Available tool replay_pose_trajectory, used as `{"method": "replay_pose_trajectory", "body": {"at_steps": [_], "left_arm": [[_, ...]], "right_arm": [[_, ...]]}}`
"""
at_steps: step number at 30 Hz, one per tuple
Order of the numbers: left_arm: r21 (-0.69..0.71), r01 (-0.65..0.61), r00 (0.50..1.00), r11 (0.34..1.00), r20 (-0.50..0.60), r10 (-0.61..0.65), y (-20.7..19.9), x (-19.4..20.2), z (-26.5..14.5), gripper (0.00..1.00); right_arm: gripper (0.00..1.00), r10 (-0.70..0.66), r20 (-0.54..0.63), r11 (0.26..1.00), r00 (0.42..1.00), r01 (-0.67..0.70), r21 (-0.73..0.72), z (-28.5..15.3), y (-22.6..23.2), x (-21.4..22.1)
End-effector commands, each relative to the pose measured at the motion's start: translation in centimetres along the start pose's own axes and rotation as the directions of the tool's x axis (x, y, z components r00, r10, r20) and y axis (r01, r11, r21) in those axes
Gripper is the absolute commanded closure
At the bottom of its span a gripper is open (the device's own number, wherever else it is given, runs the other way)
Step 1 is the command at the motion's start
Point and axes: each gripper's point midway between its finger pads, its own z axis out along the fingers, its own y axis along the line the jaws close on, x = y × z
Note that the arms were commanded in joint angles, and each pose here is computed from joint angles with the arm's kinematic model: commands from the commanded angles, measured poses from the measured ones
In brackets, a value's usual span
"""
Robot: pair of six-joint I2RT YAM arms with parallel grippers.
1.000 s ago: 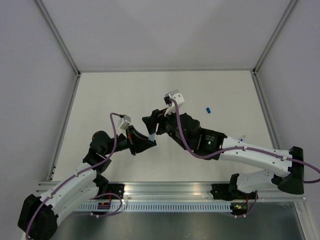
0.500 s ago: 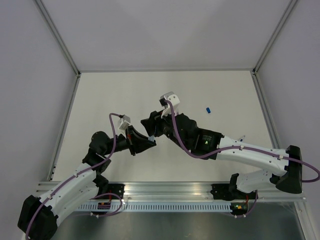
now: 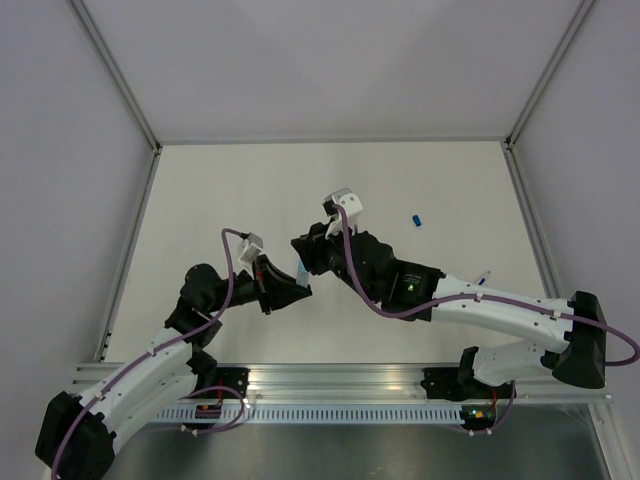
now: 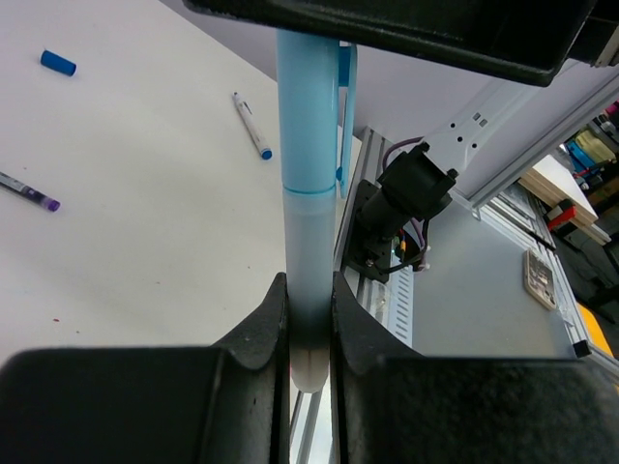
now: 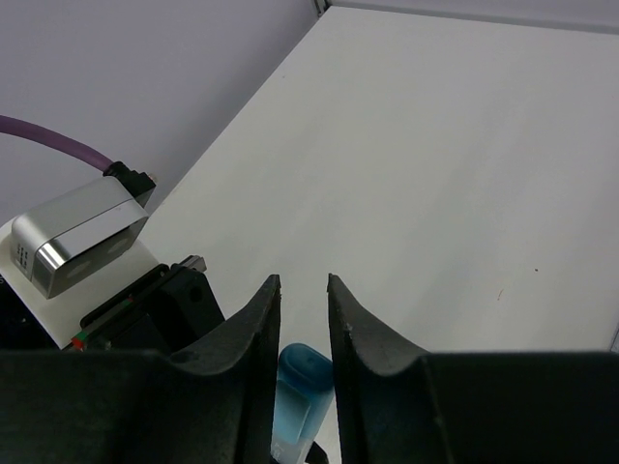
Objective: Insert the pens into the pen caps
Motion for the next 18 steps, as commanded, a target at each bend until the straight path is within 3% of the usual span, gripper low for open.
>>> {"method": "replay_pose_trajectory", "body": {"at_steps": [1,18], "left_arm": [[0.018,-0.053,0.996,0.998,0.072,0.051,-0.8,-2.0,0.1,0.98],[-0.081,-0.030,0.993,0.996,0.112,0.039,0.8,-2.5,-0.1,0.98]], "right_arm": [[0.70,0.026,-0.070,0.998,0.997,-0.030,-0.063,-0.5,0.9,2.8],[0.79,0.012,-0.223,0.990,0.975,-0.043,-0.133,-0.8,0.6,10.2]]}}
